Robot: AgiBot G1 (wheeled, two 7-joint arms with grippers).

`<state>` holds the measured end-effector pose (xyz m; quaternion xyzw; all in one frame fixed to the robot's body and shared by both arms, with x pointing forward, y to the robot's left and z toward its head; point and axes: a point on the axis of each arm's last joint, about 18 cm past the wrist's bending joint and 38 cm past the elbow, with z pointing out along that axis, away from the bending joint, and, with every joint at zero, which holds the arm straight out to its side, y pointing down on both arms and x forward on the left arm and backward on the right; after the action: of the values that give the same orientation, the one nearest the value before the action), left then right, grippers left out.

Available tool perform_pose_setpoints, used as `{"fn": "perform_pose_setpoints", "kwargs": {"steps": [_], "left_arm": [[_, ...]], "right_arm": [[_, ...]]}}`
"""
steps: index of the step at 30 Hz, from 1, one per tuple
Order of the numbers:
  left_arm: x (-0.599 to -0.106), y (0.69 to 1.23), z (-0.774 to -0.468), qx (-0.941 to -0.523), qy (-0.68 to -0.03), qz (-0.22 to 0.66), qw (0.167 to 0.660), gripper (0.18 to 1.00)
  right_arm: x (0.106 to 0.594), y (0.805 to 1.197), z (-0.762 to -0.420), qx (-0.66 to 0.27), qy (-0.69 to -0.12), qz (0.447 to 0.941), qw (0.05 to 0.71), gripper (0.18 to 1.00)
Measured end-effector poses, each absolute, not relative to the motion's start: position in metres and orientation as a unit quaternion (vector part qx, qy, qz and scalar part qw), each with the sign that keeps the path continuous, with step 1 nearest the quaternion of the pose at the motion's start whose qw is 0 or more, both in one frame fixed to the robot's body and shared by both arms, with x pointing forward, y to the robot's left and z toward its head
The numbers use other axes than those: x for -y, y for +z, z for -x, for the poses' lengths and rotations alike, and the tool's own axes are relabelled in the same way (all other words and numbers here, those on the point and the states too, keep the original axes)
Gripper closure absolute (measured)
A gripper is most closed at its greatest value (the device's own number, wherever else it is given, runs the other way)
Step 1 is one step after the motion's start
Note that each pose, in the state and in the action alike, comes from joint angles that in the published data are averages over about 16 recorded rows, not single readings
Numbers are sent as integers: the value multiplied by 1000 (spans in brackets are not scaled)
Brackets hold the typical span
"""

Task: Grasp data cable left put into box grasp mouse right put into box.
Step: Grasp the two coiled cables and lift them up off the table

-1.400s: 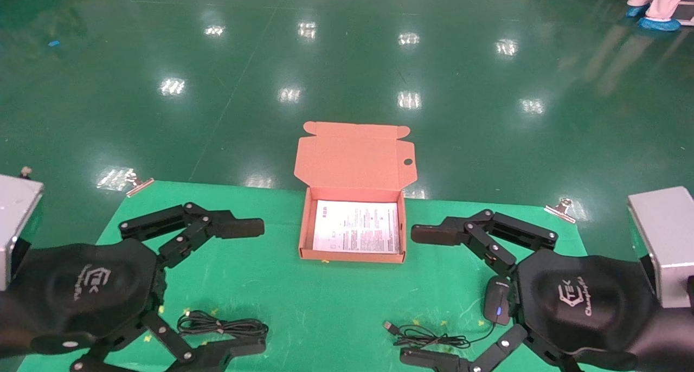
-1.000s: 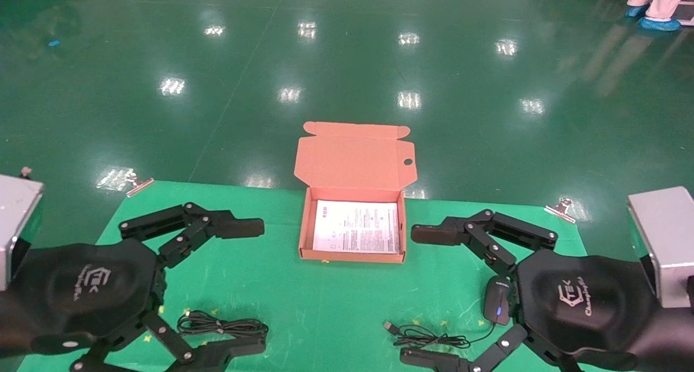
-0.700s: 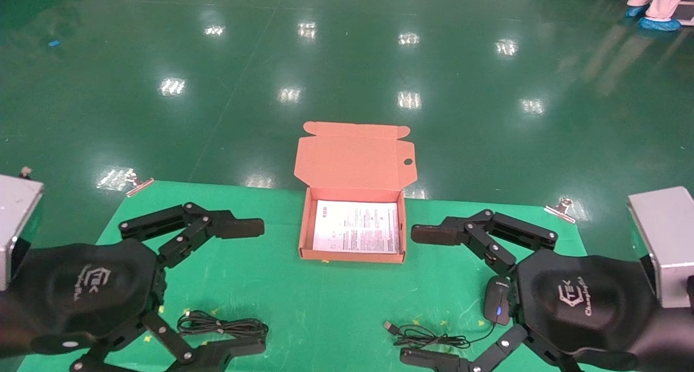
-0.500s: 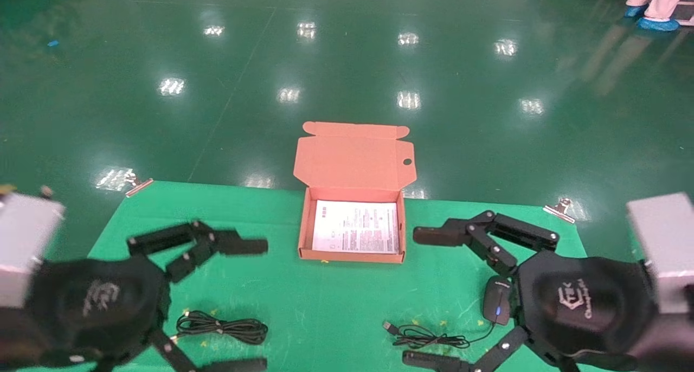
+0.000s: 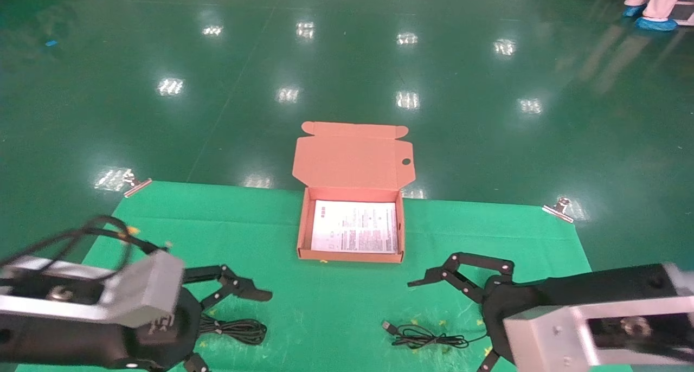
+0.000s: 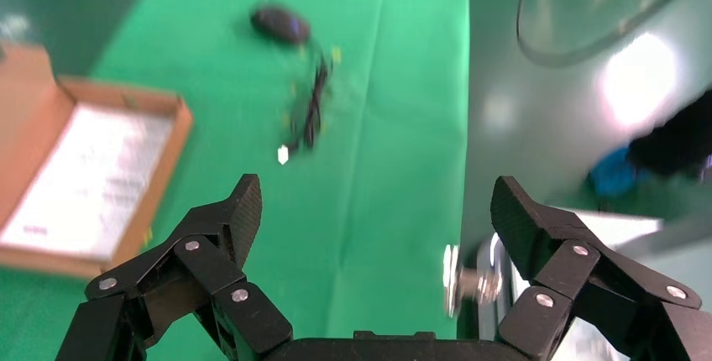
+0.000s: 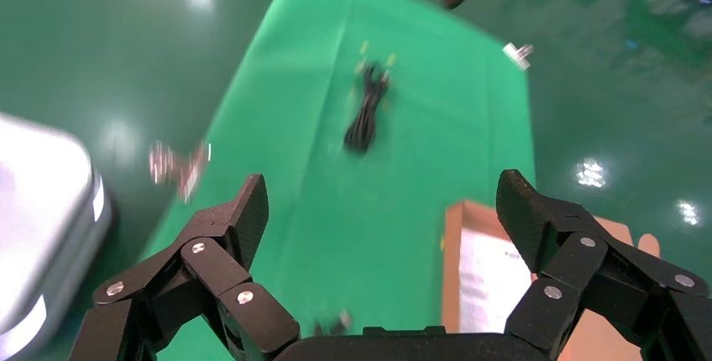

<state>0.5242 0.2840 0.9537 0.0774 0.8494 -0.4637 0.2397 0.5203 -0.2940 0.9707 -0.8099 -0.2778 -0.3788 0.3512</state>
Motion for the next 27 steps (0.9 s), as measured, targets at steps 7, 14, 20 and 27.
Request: {"fn": "perform_pose_setpoints", "kwargs": {"steps": [7, 14, 20, 27], "left_arm": [[-282, 938, -548, -889, -371, -77, 259, 184], [-282, 920, -574, -914, -276, -83, 286, 184], [-281, 905, -597, -925, -203, -82, 311, 184], [-279, 884, -627, -929, -160, -54, 328, 184]], "right_arm": [[293, 956, -545, 331, -392, 824, 241, 178], [292, 936, -571, 366, -393, 831, 146, 178], [292, 912, -595, 363, -391, 842, 84, 178], [293, 879, -617, 321, -388, 863, 47, 178]]}}
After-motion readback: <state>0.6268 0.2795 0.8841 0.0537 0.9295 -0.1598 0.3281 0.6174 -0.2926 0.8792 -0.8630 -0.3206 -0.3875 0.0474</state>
